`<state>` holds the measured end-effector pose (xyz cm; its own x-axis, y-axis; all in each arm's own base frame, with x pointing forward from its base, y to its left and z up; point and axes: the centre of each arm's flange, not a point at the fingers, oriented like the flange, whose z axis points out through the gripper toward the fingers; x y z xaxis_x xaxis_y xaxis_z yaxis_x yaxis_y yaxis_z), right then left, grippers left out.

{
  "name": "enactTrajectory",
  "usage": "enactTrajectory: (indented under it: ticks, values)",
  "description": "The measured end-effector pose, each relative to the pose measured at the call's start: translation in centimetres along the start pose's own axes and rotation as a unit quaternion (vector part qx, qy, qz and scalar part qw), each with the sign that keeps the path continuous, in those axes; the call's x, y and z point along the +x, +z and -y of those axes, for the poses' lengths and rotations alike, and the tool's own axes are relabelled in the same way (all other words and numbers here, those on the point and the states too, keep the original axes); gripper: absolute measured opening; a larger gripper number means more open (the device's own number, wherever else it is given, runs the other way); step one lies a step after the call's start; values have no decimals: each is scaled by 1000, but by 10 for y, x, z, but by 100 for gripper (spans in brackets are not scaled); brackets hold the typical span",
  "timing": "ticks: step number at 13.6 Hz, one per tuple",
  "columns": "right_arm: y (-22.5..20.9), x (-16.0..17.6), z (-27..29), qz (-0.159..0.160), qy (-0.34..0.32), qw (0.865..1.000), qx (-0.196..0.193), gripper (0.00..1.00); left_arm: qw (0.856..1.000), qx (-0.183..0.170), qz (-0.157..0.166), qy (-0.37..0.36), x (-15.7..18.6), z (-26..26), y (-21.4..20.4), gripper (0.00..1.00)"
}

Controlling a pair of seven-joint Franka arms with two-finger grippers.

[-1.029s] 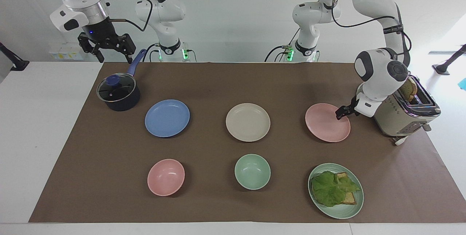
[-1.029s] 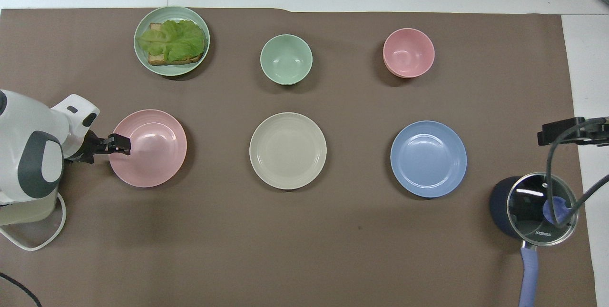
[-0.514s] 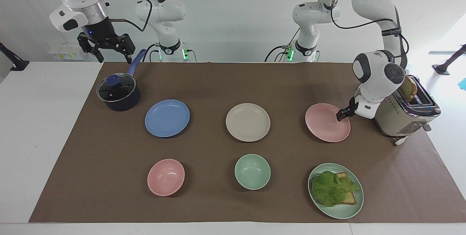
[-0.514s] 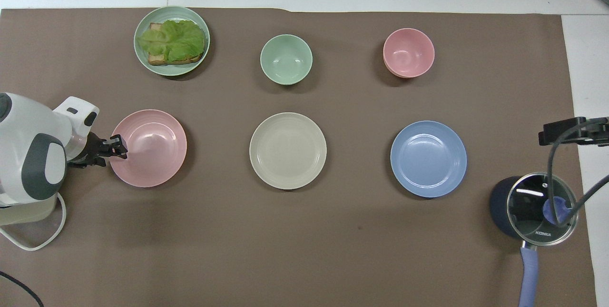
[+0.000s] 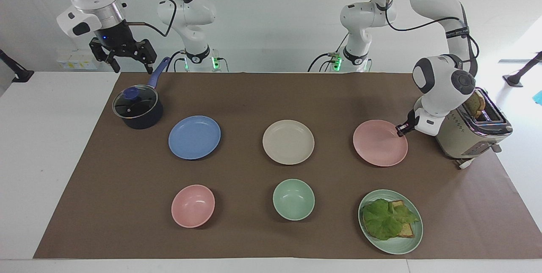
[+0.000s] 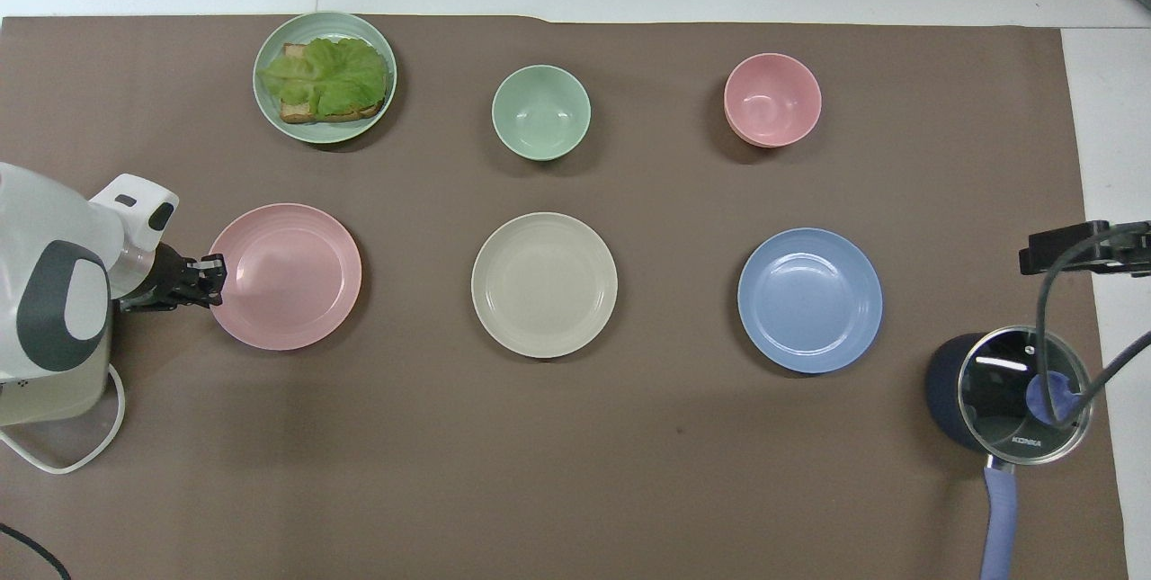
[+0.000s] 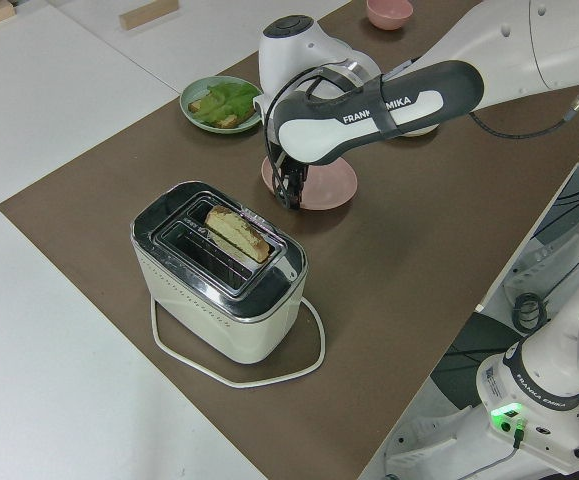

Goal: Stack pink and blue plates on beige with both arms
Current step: 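Slide the pink plate onto the beige plate with the left gripper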

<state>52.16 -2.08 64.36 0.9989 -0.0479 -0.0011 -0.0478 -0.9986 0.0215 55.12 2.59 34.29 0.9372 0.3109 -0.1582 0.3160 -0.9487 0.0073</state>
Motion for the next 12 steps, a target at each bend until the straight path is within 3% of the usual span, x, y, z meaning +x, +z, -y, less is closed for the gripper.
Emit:
enactTrajectory:
  ticks: [6, 12]
  values:
    - [0, 0, 0, 0, 0, 1000, 0, 100, 997, -74, 32, -9, -3, -32, -70, 5]
    - [0, 0, 0, 0, 0, 1000, 0, 100, 991, -123, 50, 12, -45, -132, -75, 5]
